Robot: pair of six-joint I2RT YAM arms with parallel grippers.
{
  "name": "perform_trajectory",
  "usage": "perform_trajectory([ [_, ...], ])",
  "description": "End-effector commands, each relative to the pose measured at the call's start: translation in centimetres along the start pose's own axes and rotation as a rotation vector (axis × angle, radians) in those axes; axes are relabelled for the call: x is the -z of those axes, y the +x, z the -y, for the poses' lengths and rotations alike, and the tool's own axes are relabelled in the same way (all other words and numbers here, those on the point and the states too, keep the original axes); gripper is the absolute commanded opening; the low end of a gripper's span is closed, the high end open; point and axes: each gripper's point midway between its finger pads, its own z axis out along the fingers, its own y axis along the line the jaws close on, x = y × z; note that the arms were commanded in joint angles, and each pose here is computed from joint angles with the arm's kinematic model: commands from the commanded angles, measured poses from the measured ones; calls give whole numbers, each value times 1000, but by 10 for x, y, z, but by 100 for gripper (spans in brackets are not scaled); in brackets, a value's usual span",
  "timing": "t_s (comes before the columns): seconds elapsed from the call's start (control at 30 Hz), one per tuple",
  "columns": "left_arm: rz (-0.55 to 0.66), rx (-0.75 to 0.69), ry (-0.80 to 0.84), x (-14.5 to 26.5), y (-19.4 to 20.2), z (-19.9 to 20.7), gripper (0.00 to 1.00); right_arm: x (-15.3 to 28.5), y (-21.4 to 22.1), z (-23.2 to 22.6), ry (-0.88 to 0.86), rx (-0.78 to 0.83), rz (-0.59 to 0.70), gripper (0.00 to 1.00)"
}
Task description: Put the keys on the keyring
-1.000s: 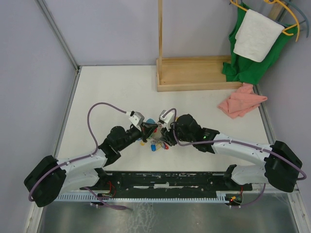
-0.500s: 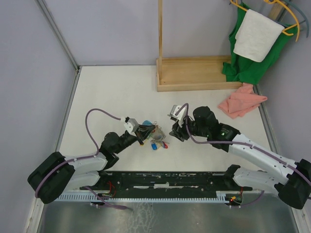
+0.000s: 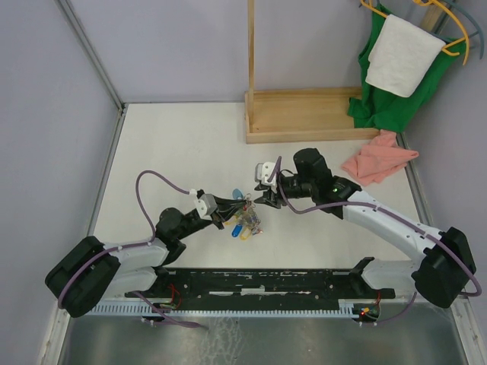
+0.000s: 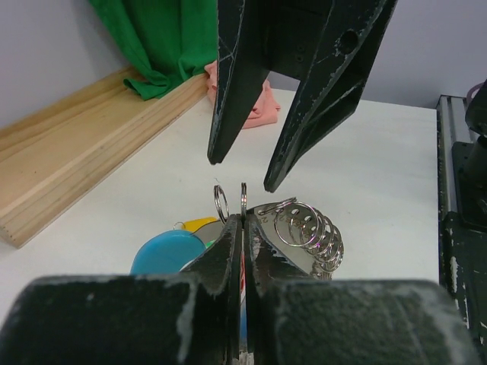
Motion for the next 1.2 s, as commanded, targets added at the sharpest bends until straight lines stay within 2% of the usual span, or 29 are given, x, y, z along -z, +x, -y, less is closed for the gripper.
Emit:
perform_trajectory([
  [0.0, 117, -131, 54, -3, -31, 5, 3, -5, -22, -4, -81, 106, 90, 45],
  [0.33, 115, -124, 75, -4, -29, 8, 3, -9, -21, -17, -159, 101, 120, 30],
  [0.67, 124, -117, 115, -6, -32, 15, 3, -14, -17, -21, -195, 84, 118, 26],
  [0.73, 120, -115, 131, -6, -30, 17, 3, -14, -18, -21, -195, 84, 120, 22],
  [0.83, 111, -111, 140, -6, -28, 19, 3, -13, -19, -20, -194, 78, 112, 9],
  [0.87, 108, -112, 137, -5, -27, 19, 3, -12, -18, -19, -193, 72, 101, 2],
  [0.9, 103, -112, 132, -5, -27, 18, 5, -10, -19, -19, -190, 66, 86, 1],
  [1.03, 56, -118, 111, -7, -23, 12, 21, -3, -12, -17, -174, 11, -31, 1],
  [1.17, -17, -125, 114, -5, -17, 11, 29, 3, 11, -24, -151, 18, -275, 1],
])
